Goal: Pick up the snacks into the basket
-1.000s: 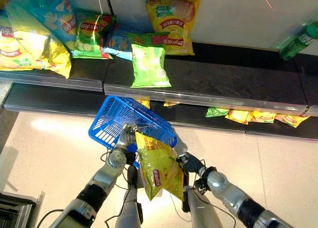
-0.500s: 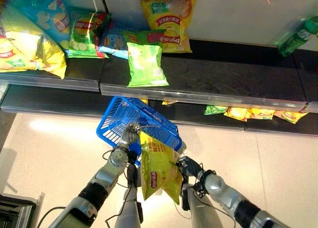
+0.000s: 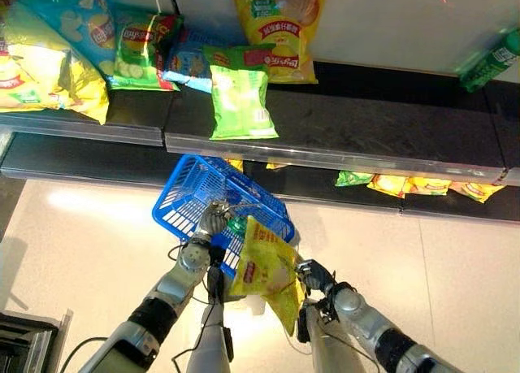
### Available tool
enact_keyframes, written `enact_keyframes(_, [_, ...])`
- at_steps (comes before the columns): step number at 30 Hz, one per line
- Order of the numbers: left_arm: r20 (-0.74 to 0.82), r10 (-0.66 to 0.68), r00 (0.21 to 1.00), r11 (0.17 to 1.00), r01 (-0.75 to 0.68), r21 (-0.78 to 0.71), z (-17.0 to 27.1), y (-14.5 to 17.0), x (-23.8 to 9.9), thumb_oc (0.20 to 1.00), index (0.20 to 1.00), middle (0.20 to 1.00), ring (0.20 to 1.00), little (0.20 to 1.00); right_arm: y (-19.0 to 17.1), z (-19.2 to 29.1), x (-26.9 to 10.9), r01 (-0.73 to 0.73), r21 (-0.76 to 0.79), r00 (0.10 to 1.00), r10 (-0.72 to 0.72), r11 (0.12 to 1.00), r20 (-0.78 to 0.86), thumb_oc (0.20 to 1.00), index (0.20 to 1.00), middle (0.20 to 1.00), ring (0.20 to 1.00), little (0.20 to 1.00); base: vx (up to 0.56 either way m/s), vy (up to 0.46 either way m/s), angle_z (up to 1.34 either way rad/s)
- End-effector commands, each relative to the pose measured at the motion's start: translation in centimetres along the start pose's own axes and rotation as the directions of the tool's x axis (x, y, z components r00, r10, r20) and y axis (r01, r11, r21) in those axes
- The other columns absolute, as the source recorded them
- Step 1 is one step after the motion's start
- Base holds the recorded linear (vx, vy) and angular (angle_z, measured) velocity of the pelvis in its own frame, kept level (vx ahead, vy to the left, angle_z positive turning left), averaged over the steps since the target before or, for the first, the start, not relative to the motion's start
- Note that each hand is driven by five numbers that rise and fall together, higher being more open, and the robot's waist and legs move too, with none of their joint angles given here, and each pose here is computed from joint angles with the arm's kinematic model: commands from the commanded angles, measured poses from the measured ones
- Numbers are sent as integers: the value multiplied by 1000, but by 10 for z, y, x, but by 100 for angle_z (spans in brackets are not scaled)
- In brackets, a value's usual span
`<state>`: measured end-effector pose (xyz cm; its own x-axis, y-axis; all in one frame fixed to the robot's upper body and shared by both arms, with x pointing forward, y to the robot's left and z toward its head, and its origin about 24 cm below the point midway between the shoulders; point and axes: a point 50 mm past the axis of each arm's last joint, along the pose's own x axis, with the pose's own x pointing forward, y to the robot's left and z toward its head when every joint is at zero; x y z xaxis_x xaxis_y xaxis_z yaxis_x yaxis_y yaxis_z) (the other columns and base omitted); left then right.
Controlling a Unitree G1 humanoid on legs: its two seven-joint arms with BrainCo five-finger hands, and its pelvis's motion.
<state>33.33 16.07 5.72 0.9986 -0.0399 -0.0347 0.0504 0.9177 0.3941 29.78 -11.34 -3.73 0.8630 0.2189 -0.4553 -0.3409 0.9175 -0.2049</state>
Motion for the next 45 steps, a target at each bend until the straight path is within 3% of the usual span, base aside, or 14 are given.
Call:
enact_keyframes(1, [420, -30, 907, 992, 80, -101, 102, -9, 3, 200, 200, 200, 200, 200, 2, 39, 10, 27, 109, 993, -40, 994, 114, 200, 200, 200, 200, 200, 0, 0, 0])
enact_keyframes(16, [517, -178, 837, 943, 296, -155, 120, -38, -22, 200, 200, 200, 200, 200, -35, 113, 32, 205, -15, 968, -201, 979, 151, 200, 200, 200, 200, 200, 2, -2, 3])
enact_keyframes(30, [572, -356, 738, 852, 508, -125, 132, -71, -42, 200, 200, 200, 200, 200, -26, 144, 36, 177, -27, 968, -169, 984, 184, 200, 200, 200, 200, 200, 4, -2, 5])
enact_keyframes(34, [582, -373, 723, 842, 528, -116, 136, -75, -43, 200, 200, 200, 200, 200, -7, 160, 36, 132, -135, 963, -95, 982, 252, 200, 200, 200, 200, 200, 12, 15, 8])
enact_keyframes(36, [579, -374, 724, 839, 530, -120, 135, -75, -44, 200, 200, 200, 200, 200, -5, 163, 35, 127, -139, 961, -88, 982, 261, 570, 570, 570, 570, 570, 5, 12, 6])
enact_keyframes(37, [578, -371, 727, 841, 527, -123, 134, -75, -44, 200, 200, 200, 200, 200, 1, 169, 35, 119, -176, 956, -65, 977, 285, 1000, 1000, 1000, 1000, 1000, 11, 13, 5])
enact_keyframes(45, [564, -380, 733, 836, 533, -130, 130, -78, -44, 200, 200, 200, 200, 200, 7, 169, 34, 106, -189, 954, -46, 976, 295, 1000, 1000, 1000, 1000, 1000, 0, 0, 0])
